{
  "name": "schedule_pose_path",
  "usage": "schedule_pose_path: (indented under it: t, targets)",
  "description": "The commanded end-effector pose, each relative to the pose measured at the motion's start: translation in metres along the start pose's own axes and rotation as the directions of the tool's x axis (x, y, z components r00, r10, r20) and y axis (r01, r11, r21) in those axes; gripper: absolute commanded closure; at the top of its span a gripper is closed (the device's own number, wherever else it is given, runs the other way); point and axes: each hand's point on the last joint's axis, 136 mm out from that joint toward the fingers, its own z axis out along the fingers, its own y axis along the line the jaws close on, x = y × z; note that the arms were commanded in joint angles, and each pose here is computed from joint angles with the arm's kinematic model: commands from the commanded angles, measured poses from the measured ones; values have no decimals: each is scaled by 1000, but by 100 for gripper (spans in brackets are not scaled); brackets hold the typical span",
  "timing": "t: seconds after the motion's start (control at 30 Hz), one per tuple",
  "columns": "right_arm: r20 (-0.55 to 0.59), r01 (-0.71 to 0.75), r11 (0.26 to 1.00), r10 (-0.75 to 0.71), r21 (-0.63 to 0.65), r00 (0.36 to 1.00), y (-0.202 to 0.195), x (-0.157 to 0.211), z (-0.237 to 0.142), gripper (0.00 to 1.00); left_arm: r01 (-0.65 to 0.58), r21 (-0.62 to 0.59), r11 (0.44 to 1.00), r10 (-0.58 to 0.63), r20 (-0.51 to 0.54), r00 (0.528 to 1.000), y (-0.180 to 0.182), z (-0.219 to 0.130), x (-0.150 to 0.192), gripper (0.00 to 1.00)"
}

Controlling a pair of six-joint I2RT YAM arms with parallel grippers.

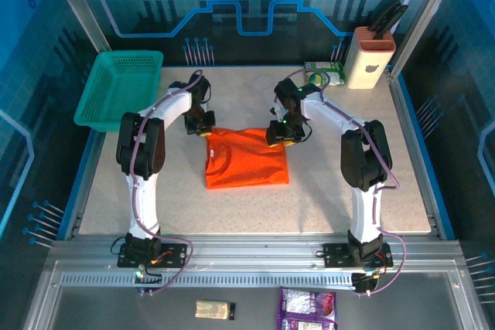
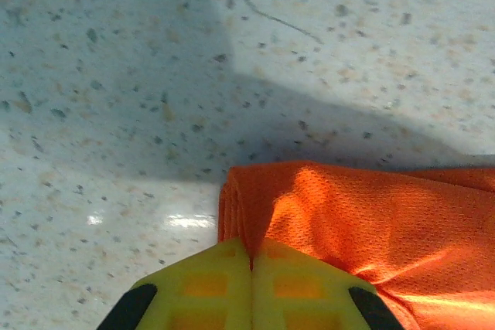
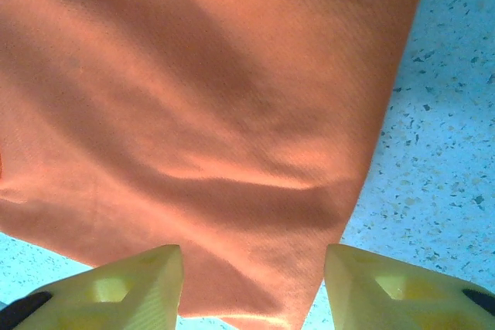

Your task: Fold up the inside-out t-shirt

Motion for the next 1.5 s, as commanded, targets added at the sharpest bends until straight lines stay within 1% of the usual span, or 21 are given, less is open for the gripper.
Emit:
schedule_pose_path:
  t: [0.0, 0.1, 0.2, 0.33, 0.4, 0.47, 0.5, 0.53, 0.63, 0.67, 0.7, 0.8, 0.87, 0.97, 1.03, 1.1, 1.17, 1.27, 1.37, 1.4, 1.47]
  targets:
    - [17, -7, 1000, 8, -30, 1000, 9, -12, -3, 48, -18, -42, 999, 17, -37, 999, 13, 2, 2, 93]
    - [44, 7, 992, -1, -127, 999, 26, -32, 0, 49, -16, -27, 1000, 15, -44, 999, 11, 5, 5, 90]
    - [53, 21, 975, -10, -223, 999, 43, -52, 8, 51, -13, -7, 1000, 12, -27, 1000, 8, 1, 4, 87]
    - [51, 35, 940, -18, -339, 999, 62, -75, 26, 53, -15, 2, 1000, 15, -16, 1000, 6, -4, 3, 87]
    - [40, 24, 921, -9, -389, 999, 63, -85, 44, 53, -14, 1, 1000, 14, -16, 1000, 6, -4, 4, 87]
    - [18, -24, 921, 34, -389, 999, 50, -92, 59, 53, -15, -3, 1000, 15, -20, 1000, 8, -3, 5, 87]
    - [1, -59, 929, 64, -366, 998, 37, -95, 68, 54, -15, -9, 1000, 15, -24, 1000, 9, -2, 7, 88]
    - [-9, -89, 938, 91, -336, 996, 25, -96, 75, 54, -16, -12, 1000, 16, -27, 1000, 11, -1, 8, 88]
    - [-18, -176, 967, 176, -187, 984, -22, -93, 89, 55, -12, -20, 1000, 11, -44, 999, 17, 5, 12, 90]
    - [-23, -196, 967, 195, -160, 980, -32, -90, 91, 55, -11, -22, 1000, 10, -46, 999, 19, 7, 13, 90]
    - [-23, -209, 964, 208, -163, 978, -37, -88, 91, 55, -9, -24, 1000, 8, -50, 999, 21, 9, 13, 91]
    - [-20, -229, 952, 230, -203, 973, -36, -83, 87, 55, -8, -21, 1000, 6, -57, 998, 23, 14, 11, 91]
    - [-23, -226, 950, 227, -216, 974, -32, -81, 85, 55, -7, -14, 1000, 6, -53, 999, 21, 11, 7, 90]
    - [-18, -217, 945, 219, -243, 975, -24, -80, 74, 55, -6, 33, 999, 6, -11, 1000, 8, -12, -4, 81]
    - [10, -199, 945, 208, -260, 978, -19, -83, 60, 55, -7, 86, 996, 4, 34, 999, -5, -36, -9, 75]
    - [58, -164, 946, 187, -278, 981, -13, -90, 39, 55, -14, 141, 990, 3, 72, 997, -19, -61, -8, 72]
    - [80, -133, 946, 163, -295, 983, -8, -94, 27, 54, -41, 178, 983, 25, 93, 995, -34, -78, 1, 69]
    - [84, -87, 949, 117, -304, 990, -3, -96, 20, 54, -101, 211, 972, 84, 87, 993, -58, -92, 29, 68]
    - [69, -62, 954, 85, -293, 994, -4, -95, 20, 53, -138, 230, 963, 129, 53, 990, -79, -91, 65, 70]
    - [40, -70, 956, 85, -286, 996, -8, -93, 33, 53, -151, 237, 960, 146, 40, 989, -86, -88, 78, 71]
    - [28, -70, 958, 81, -278, 996, -11, -93, 39, 53, -162, 251, 954, 165, 10, 986, -99, -78, 102, 73]
